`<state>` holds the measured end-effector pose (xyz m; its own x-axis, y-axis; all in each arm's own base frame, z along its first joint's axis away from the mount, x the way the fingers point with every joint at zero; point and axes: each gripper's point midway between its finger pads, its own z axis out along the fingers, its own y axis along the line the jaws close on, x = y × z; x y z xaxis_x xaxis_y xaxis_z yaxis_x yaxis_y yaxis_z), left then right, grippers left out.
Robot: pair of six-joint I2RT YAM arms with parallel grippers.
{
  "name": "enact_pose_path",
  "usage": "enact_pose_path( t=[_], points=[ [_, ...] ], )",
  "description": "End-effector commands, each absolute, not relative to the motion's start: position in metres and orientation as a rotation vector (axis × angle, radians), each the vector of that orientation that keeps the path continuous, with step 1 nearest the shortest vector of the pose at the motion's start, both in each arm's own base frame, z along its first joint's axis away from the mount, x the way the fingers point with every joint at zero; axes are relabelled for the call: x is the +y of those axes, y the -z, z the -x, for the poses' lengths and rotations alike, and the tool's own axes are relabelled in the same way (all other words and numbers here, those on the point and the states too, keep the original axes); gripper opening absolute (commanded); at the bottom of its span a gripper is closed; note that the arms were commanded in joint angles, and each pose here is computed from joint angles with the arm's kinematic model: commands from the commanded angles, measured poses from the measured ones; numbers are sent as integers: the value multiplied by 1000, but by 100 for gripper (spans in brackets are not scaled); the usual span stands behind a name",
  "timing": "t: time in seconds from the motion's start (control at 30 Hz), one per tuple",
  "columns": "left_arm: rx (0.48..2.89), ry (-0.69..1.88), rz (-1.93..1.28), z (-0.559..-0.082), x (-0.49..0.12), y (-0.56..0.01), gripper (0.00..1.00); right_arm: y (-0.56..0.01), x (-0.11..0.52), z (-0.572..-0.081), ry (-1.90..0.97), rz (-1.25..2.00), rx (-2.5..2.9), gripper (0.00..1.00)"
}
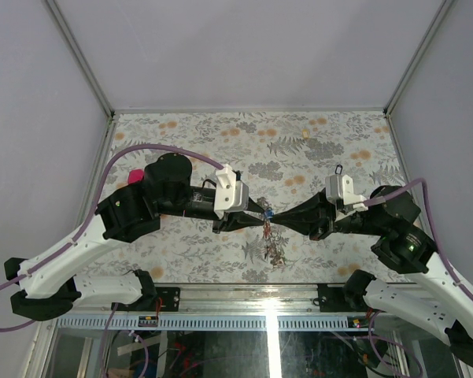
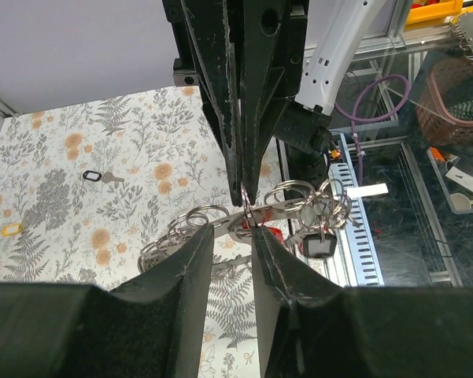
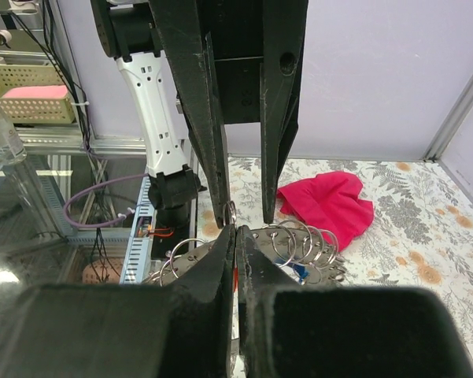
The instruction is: Put the keys on the keyring
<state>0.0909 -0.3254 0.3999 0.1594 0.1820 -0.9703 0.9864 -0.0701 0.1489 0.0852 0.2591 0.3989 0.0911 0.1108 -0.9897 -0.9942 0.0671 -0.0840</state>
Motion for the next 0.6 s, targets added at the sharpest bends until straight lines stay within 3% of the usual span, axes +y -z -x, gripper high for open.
enact_pose_path(
  t=[0.0,0.57],
  points=[
    [1108,1079,-1432,-86,-330,-419,28,-439,251,-85,-1110,1044,963,0],
    [1106,1057,-1406,-90,-330,-426,33,-436,253,-86,-1121,1043,971,0]
  ],
)
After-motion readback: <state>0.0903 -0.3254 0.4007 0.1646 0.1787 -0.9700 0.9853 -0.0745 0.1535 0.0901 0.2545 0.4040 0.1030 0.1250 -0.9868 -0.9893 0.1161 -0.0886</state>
